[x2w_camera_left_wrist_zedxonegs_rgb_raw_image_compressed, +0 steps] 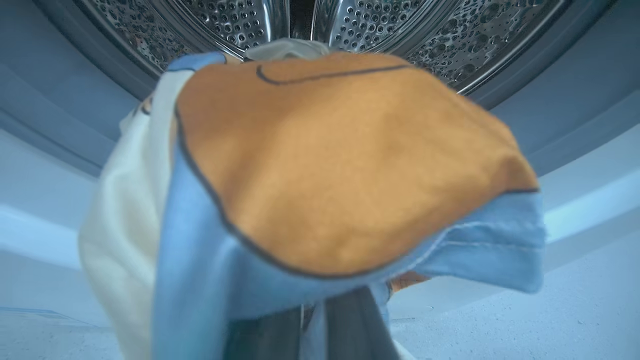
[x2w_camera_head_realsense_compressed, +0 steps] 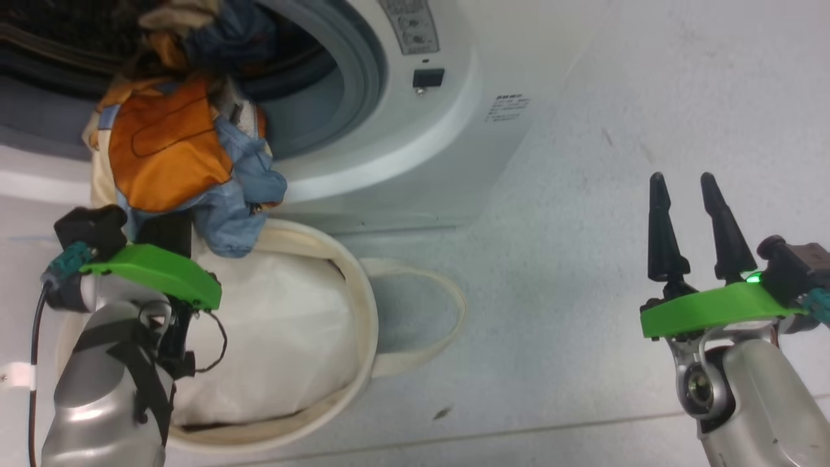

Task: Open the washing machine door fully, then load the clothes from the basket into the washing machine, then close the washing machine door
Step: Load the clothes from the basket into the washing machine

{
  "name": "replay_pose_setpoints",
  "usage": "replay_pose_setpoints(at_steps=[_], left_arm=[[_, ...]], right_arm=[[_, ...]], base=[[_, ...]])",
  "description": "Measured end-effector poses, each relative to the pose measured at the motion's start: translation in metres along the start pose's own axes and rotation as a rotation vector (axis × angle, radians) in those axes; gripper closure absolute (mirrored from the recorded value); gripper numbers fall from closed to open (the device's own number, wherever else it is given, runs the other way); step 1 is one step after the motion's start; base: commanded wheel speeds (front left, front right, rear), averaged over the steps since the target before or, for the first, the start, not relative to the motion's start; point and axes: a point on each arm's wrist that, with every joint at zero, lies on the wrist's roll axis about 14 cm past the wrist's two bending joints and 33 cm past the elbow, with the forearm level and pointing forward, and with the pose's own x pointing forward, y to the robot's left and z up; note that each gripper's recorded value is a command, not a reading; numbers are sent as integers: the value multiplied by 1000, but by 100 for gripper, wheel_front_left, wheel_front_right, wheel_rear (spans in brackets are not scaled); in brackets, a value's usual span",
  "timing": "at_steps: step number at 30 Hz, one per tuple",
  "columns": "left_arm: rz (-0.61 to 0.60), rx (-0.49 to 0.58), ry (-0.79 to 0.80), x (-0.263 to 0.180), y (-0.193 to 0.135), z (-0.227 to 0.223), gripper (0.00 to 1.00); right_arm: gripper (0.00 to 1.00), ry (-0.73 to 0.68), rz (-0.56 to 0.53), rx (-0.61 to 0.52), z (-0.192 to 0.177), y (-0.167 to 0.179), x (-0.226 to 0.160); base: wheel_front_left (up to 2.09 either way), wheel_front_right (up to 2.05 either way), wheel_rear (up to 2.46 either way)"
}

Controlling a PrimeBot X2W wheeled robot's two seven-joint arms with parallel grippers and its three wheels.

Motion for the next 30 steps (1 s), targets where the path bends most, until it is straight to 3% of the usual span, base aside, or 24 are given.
replay_pose_setpoints(at_steps=[5, 12, 21, 27, 30], left_arm=[[-10, 47, 8, 1, -2, 11, 100], [-43, 114, -18, 48, -12, 43, 100], [-60, 157, -14, 99, -20, 52, 100], [-94, 133, -301, 130, -43, 132, 100], [-83, 98, -345, 136, -41, 136, 100]], right_arm=[[0, -31, 4, 1, 14, 3, -6], [0, 0, -37, -3, 3, -12, -9], [0, 34, -101, -34, -9, -35, -13], [0, 66, -125, -53, -22, -45, -12], [0, 77, -154, -62, -26, -56, -13]], base=[[0, 0, 0], [0, 0, 0], [0, 0, 0], [0, 0, 0], [0, 0, 0]])
